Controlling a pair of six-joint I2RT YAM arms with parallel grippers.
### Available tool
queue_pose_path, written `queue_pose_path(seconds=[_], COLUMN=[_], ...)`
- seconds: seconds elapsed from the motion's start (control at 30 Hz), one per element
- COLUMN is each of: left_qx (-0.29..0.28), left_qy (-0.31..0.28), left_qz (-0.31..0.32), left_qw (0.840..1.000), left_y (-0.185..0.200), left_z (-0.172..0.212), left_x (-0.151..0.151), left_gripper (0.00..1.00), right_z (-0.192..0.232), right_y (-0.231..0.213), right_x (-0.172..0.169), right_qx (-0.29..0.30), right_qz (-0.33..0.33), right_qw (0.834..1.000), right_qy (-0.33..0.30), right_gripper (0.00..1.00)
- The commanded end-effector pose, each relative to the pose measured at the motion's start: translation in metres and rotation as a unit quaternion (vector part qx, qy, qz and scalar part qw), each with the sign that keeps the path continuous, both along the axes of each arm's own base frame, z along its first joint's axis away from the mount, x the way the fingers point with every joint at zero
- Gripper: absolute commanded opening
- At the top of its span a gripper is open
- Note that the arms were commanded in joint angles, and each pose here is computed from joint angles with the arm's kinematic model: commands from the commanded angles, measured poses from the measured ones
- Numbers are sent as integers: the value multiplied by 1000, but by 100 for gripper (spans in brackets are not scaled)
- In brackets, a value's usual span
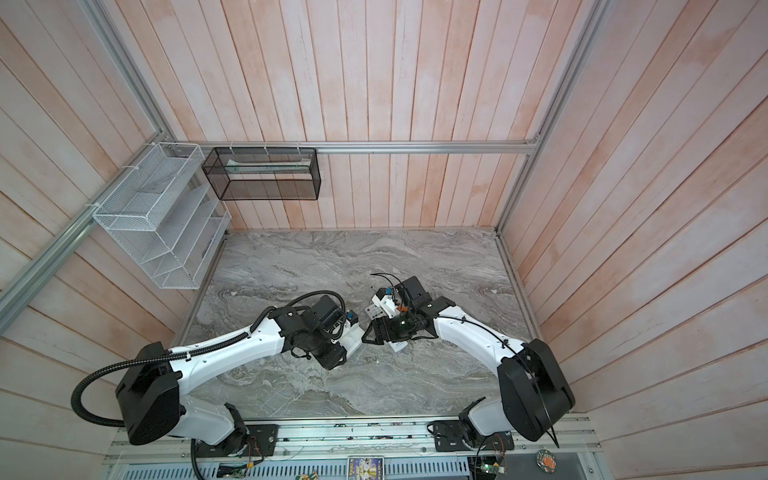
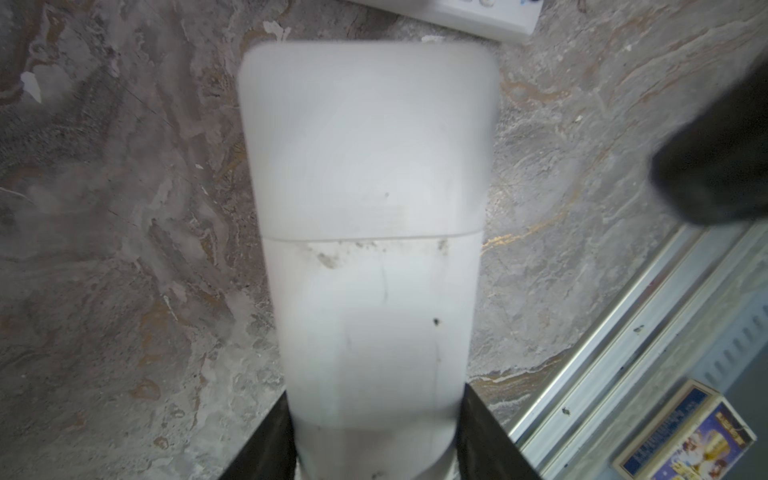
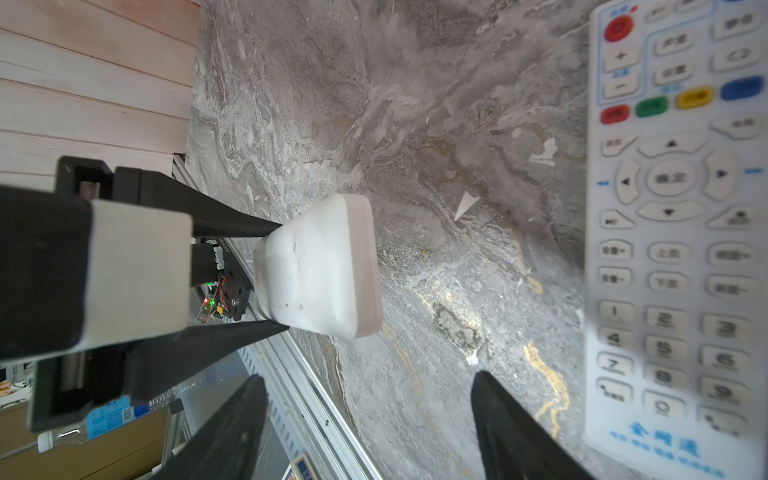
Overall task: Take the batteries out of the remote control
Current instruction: 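Hold the remote with the left gripper while the right gripper grips its battery cover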
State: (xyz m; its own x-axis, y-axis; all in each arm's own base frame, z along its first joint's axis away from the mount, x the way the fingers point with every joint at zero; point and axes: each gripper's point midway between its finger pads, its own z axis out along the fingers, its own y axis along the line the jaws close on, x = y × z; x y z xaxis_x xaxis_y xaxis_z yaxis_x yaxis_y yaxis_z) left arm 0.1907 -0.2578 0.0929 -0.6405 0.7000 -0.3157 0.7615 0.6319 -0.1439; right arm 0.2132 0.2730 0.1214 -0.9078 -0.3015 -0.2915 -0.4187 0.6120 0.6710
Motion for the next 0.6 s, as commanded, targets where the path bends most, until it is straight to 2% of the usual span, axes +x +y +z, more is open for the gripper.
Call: queue_pose_path(seconds=[0.0,0.57], left_qx=[-21,-35], left_qy=[-8,-11], left_qz=[-9,-8], left_qw=[1000,999], left_y=[-5,-5], left_z=[14,19], left_x=[1,-2], left_gripper=[44,44], right_z=[12,4], right_y=[13,35], right_x=[6,12], right_qx=[25,42], right_qz=[12,25], right_qw=[999,999], right_qy=[-15,-1], right_gripper=[76,58])
